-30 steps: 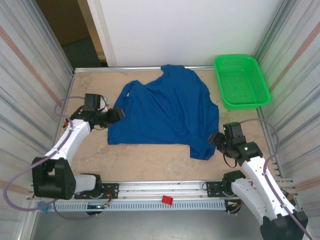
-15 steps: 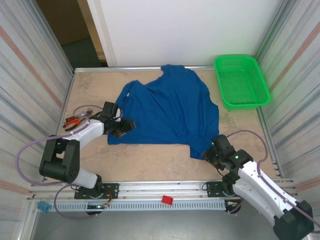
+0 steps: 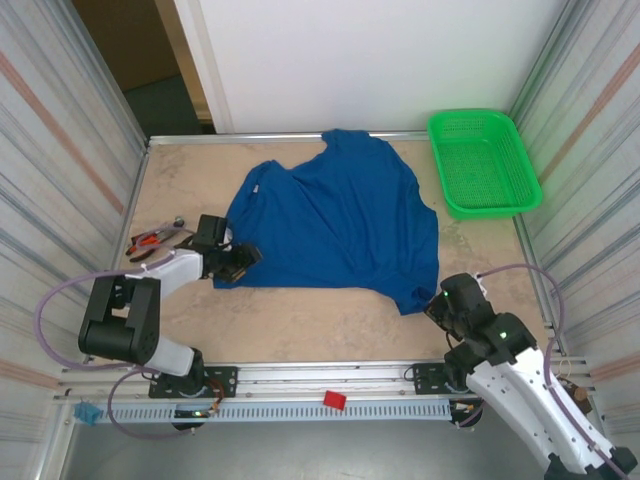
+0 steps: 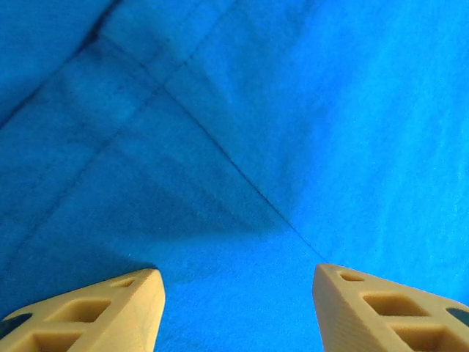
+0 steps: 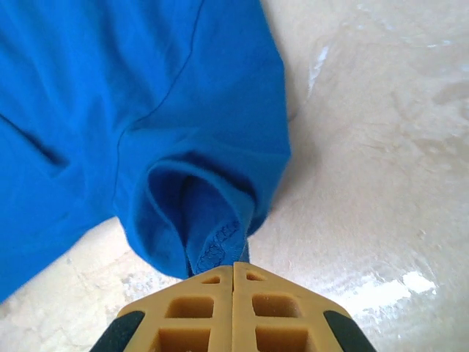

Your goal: Fold the inside-out t-shirt

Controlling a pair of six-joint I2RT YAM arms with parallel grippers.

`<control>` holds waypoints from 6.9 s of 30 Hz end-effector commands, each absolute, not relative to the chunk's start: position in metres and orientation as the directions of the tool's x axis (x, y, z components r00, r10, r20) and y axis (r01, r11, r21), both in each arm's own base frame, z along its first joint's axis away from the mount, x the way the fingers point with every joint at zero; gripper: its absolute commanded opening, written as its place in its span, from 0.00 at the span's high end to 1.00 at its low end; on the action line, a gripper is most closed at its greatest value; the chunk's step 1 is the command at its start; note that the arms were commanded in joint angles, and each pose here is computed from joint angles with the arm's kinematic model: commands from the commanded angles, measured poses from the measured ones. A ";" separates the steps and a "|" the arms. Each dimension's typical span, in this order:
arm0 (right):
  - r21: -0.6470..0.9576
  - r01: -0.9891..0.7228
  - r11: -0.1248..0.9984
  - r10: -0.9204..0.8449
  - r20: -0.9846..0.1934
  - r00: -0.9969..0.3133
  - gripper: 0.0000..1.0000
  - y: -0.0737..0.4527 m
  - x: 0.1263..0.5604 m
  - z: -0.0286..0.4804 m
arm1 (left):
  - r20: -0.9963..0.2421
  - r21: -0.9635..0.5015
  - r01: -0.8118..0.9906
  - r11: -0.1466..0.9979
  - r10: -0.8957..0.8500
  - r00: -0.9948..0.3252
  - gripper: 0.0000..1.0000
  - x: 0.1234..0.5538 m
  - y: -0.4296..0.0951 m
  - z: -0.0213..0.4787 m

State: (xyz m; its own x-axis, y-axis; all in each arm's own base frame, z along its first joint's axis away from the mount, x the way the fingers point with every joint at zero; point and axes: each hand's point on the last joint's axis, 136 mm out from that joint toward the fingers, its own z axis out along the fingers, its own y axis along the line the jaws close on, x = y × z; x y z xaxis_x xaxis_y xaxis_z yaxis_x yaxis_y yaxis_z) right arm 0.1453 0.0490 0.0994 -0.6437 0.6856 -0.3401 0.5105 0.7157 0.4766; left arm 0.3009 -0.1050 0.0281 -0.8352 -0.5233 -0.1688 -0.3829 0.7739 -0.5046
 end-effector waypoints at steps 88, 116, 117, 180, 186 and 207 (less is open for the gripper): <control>0.228 0.842 0.489 0.872 -0.146 -0.467 0.89 0.039 0.268 0.000 | -0.488 -0.267 -0.193 0.944 -0.305 -0.818 1.00 0.595 -0.035 0.108; 0.207 0.844 0.494 0.868 -0.165 -0.468 0.92 0.034 0.272 0.002 | -0.347 -0.390 -0.214 0.896 -0.359 -0.867 0.52 0.548 -0.076 0.071; 0.205 0.846 0.492 0.869 -0.165 -0.466 0.92 0.033 0.271 0.001 | -0.344 -0.399 -0.215 0.892 -0.363 -0.866 0.52 0.549 -0.080 0.069; 0.285 0.478 0.831 0.548 -0.265 -0.794 0.30 0.092 0.226 0.070 | -0.316 -0.274 -0.416 0.867 -0.489 -0.813 0.44 0.347 0.020 0.082; 0.298 0.476 0.827 0.551 -0.260 -0.793 0.27 0.088 0.210 0.067 | -0.288 -0.215 -0.356 0.909 -0.408 -0.867 0.46 0.374 0.020 0.073; 0.342 0.465 0.817 0.561 -0.282 -0.778 0.28 0.086 0.210 0.076 | -0.163 -0.224 -0.191 0.956 -0.230 -0.960 0.54 0.403 -0.005 0.033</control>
State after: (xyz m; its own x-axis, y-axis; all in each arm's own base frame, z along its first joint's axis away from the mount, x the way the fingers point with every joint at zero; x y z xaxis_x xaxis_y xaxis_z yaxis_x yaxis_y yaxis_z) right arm 0.2143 0.0923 0.0778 -0.7921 0.5416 -0.2816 0.4378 0.8255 0.3561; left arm 0.4073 0.0043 0.0294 -0.9510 -0.2539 -0.1764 -0.2186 0.9557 -0.1972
